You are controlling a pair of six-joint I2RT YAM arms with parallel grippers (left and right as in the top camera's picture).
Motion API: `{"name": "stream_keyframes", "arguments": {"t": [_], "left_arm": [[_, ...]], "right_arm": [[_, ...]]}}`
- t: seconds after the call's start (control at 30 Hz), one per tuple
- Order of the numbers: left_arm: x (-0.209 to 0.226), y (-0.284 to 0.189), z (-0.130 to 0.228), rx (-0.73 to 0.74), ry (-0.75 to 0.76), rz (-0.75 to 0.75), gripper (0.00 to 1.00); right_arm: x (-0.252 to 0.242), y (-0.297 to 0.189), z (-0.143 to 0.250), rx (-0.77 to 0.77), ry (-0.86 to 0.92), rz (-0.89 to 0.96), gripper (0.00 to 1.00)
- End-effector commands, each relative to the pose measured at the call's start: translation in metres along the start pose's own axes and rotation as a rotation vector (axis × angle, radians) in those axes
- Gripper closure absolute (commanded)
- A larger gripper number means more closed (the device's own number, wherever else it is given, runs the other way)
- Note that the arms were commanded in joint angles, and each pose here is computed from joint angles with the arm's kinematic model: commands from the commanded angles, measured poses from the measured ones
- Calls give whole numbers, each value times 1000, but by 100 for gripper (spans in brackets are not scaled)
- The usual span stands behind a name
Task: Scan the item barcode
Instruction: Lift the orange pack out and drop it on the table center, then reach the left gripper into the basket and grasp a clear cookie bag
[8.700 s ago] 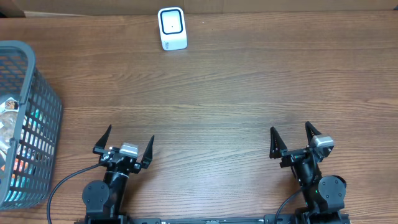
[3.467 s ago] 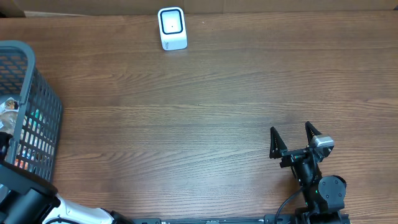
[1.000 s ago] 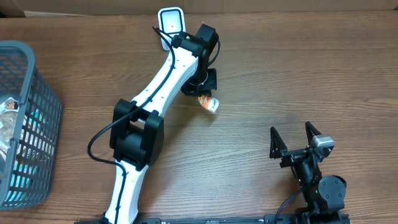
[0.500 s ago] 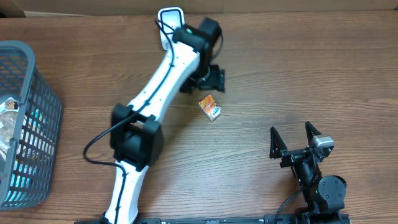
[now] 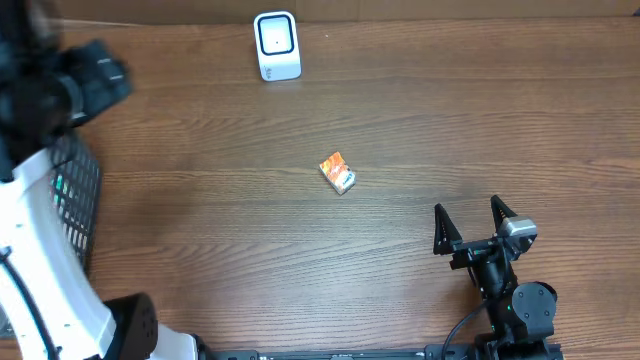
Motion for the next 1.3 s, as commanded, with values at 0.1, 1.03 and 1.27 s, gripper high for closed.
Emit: {"name": "stream_keyframes", "arguments": {"t": [0.1, 1.03, 1.27], "left_arm": [[102, 21, -64, -119, -337, -298, 13], [270, 266, 4, 289, -269, -560, 14], [286, 292, 26, 259, -237, -570, 11]], "right_arm": [[-1, 0, 3, 1, 7, 13, 0], [-1, 0, 3, 1, 7, 13, 0], [-1, 0, 3, 1, 7, 13, 0]]}}
Point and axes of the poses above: each gripper's point midway between its finger pads, its own y axis out along the fingers, its own x axis along the line the jaws close on, z = x × y, the point moved 7 cm from there along -y, back along the fingers, and after that the axes turned 15 degrees about -y, right-handed, at the moved point
